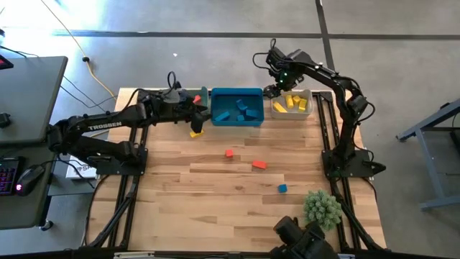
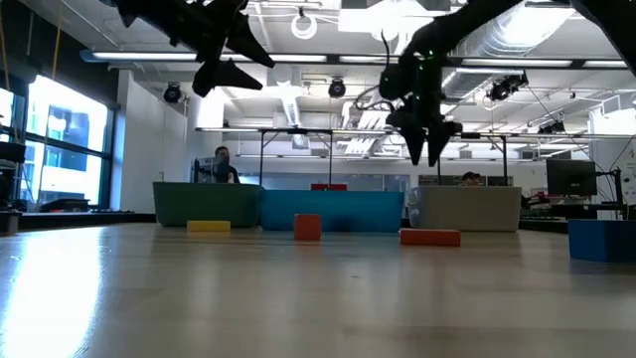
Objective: Sort & place blocks by color
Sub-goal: Put the orange block into the green bin
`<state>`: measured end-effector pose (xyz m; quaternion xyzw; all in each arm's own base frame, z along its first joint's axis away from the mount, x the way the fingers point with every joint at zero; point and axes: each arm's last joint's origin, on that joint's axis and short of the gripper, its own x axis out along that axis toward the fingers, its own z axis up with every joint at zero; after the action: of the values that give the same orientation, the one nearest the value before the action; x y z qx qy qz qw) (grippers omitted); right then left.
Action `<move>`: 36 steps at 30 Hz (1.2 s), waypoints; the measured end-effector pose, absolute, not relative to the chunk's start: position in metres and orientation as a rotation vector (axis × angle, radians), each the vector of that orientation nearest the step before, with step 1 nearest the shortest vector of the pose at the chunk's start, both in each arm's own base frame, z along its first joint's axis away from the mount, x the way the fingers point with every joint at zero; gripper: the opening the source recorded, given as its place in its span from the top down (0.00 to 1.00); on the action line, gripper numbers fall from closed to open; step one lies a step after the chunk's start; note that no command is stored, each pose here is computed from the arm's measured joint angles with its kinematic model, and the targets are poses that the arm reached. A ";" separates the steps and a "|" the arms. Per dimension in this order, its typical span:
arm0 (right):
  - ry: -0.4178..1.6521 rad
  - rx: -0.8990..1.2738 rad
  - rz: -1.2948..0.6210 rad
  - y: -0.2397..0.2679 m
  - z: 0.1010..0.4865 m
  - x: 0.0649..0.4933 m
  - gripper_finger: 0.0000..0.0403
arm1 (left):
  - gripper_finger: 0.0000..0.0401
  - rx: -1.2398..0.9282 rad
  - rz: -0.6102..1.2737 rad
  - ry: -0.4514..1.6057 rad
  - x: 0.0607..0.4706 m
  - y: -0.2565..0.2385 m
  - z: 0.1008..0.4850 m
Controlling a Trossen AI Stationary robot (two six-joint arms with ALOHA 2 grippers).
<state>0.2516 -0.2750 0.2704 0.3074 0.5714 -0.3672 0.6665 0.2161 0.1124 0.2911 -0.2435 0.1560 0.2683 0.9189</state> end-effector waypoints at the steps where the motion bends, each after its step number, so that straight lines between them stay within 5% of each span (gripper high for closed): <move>1: 1.281 0.685 -0.833 -0.272 0.275 0.255 0.44 | 0.41 -0.486 0.541 0.326 0.217 0.111 0.291; 25: 1.015 0.564 -0.772 -0.227 0.375 0.298 0.44 | 0.41 -0.224 0.471 0.387 0.220 0.105 0.316; 36: 1.005 0.582 -0.806 -0.228 0.375 0.298 0.44 | 0.41 -0.257 0.399 0.607 0.269 0.102 0.260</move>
<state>0.2980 -0.2276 0.3747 0.2674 0.4617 -0.3704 0.7603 0.2694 0.1015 0.2598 -0.1255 0.2961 0.1947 0.9267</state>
